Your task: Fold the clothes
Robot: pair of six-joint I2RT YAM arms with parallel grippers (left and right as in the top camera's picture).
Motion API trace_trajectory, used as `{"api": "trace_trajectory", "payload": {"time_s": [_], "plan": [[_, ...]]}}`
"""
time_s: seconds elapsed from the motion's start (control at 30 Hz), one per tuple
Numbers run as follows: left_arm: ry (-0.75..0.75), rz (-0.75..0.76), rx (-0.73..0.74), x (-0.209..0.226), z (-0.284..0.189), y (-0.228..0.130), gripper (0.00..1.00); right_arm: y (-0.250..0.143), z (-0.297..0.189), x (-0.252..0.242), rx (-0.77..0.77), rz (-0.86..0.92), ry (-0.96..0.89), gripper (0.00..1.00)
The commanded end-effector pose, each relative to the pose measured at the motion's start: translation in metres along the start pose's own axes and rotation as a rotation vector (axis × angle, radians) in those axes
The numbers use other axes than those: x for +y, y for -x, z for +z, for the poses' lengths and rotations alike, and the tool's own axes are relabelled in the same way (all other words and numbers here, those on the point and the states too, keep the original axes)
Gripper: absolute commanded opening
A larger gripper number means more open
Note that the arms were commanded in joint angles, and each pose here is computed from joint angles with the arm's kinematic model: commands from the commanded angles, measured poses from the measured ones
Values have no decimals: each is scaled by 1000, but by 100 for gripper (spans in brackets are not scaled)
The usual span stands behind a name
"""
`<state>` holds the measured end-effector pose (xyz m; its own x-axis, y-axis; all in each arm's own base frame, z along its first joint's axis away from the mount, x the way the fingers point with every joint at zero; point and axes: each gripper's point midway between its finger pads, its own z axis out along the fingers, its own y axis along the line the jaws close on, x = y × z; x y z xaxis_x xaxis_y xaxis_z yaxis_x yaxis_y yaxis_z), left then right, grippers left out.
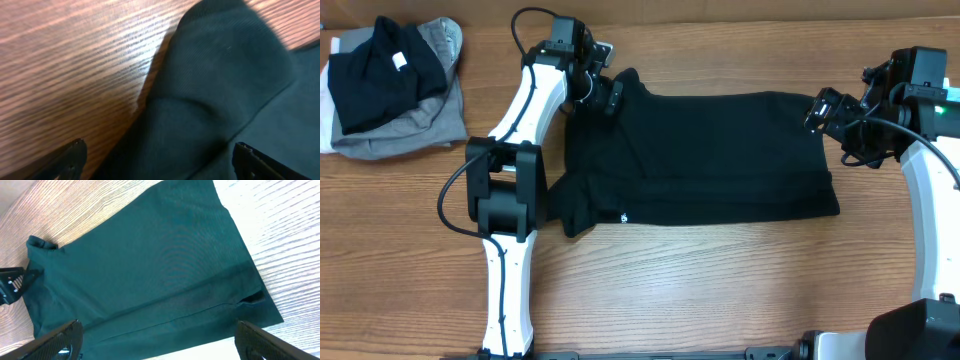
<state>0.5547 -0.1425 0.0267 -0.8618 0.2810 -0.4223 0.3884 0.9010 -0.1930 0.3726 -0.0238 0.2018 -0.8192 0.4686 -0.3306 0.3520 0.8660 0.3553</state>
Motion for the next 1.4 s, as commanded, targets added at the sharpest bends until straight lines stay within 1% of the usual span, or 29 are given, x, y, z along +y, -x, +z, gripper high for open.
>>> {"api": "trace_trajectory", "payload": {"time_s": [0.0, 0.07, 0.13, 0.2, 0.23, 0.27, 0.37, 0.4, 0.43, 0.47, 0.5, 0.57, 0.6, 0.67, 0.83, 1.0, 1.1, 1.27, 1.37], "plan": [[5, 43, 2, 4, 8, 0, 92, 7, -5, 6, -29, -19, 13, 100], [16, 43, 2, 6, 10, 0, 91, 9, -5, 8, -37, -26, 17, 100], [18, 43, 3, 7, 11, 0, 84, 12, -5, 11, -49, -33, 23, 100], [17, 41, 9, 6, 11, -2, 71, 17, -5, 13, -71, -39, 32, 100], [18, 40, 10, 6, 11, -2, 63, 21, -6, 15, -88, -43, 38, 100], [17, 40, 12, 6, 12, -3, 41, 31, -7, 19, -128, -54, 52, 100], [17, 39, 15, 7, 13, -4, 33, 51, -11, 26, -211, -78, 79, 100], [17, 40, 16, 7, 14, -4, 26, 56, -11, 29, -231, -87, 86, 100], [22, 42, 8, 8, 15, -2, 14, 65, -11, 34, -265, -124, 100, 100], [27, 43, 3, 9, 15, -1, 7, 71, -7, 36, -285, -157, 103, 100], [38, 44, 0, 11, 16, 0, 4, 77, -1, 37, -296, -174, 104, 100], [58, 47, -6, 15, 16, 1, 4, 82, 11, 37, -292, -196, 100, 100], [70, 48, -11, 17, 17, 2, 4, 85, 32, 33, -263, -215, 87, 100], [70, 49, -13, 17, 17, 3, 4, 90, 58, 24, -230, -238, 53, 100], [70, 49, -12, 17, 17, 2, 4, 107, 114, 2, -195, -245, -45, 99], [69, 48, -8, 17, 17, 1, 4, 114, 168, -25, -158, -232, -163, 99], [69, 48, -8, 17, 17, 1, 4, 113, 185, -32, -147, -229, -178, 98], [69, 48, -8, 17, 17, 2, 4, 107, 205, -39, -125, -227, -201, 92], [69, 48, -8, 17, 17, 1, 4, 102, 215, -46, -106, -225, -226, 92]]}}
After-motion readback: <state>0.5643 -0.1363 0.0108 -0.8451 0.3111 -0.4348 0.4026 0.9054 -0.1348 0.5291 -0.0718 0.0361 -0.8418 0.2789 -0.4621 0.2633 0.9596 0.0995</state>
